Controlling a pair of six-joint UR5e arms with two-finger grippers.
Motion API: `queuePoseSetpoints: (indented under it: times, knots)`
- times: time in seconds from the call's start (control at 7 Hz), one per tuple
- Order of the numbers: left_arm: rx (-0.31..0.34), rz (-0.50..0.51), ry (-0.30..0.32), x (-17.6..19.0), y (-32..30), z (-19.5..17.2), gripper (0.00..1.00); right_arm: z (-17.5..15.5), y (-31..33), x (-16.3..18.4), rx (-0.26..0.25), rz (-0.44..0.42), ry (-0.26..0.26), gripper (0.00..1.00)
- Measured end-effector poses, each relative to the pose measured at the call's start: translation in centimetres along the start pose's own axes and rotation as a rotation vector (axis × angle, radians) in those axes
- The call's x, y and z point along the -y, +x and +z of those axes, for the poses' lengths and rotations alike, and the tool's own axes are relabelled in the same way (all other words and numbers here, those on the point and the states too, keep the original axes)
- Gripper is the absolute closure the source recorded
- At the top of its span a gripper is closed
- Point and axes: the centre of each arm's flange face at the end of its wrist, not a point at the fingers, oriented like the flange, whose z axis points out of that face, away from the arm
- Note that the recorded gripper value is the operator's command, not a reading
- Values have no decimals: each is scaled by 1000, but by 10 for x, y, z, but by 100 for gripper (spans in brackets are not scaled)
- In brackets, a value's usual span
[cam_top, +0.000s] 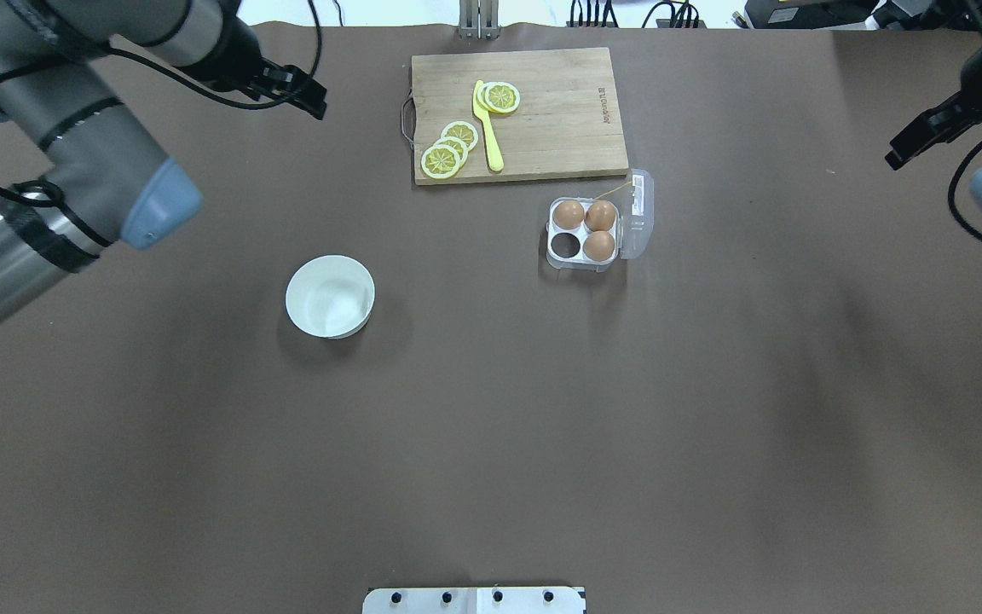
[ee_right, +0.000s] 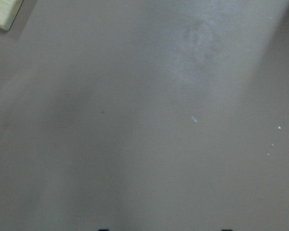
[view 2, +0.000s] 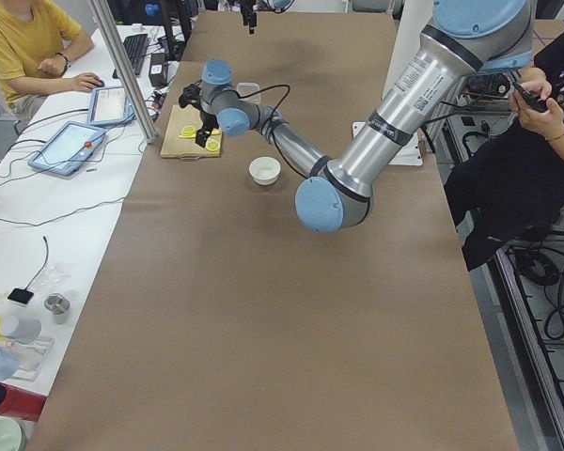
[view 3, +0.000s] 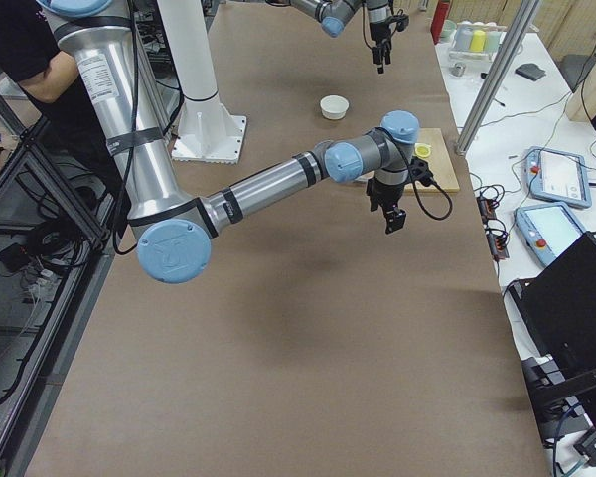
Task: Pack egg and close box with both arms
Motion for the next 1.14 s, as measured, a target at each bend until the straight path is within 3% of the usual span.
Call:
queuePoseSetpoints:
  times: [0.14, 0.43, 0.86, 1.14]
  knots:
    - [1, 29, -10, -6, -41, -20, 2, 22, -42, 9, -21, -73, -23, 48]
    - [13, 67, -18, -21, -107, -50, 2, 53, -112, 19, -4, -186, -55, 47]
    - [40, 119, -25, -52, -152, -69, 2, 60, -193, 45, 44, -293, -42, 47]
    - [45, 121, -24, -62, -158, -74, 2, 58, -227, 76, 57, -318, -24, 46]
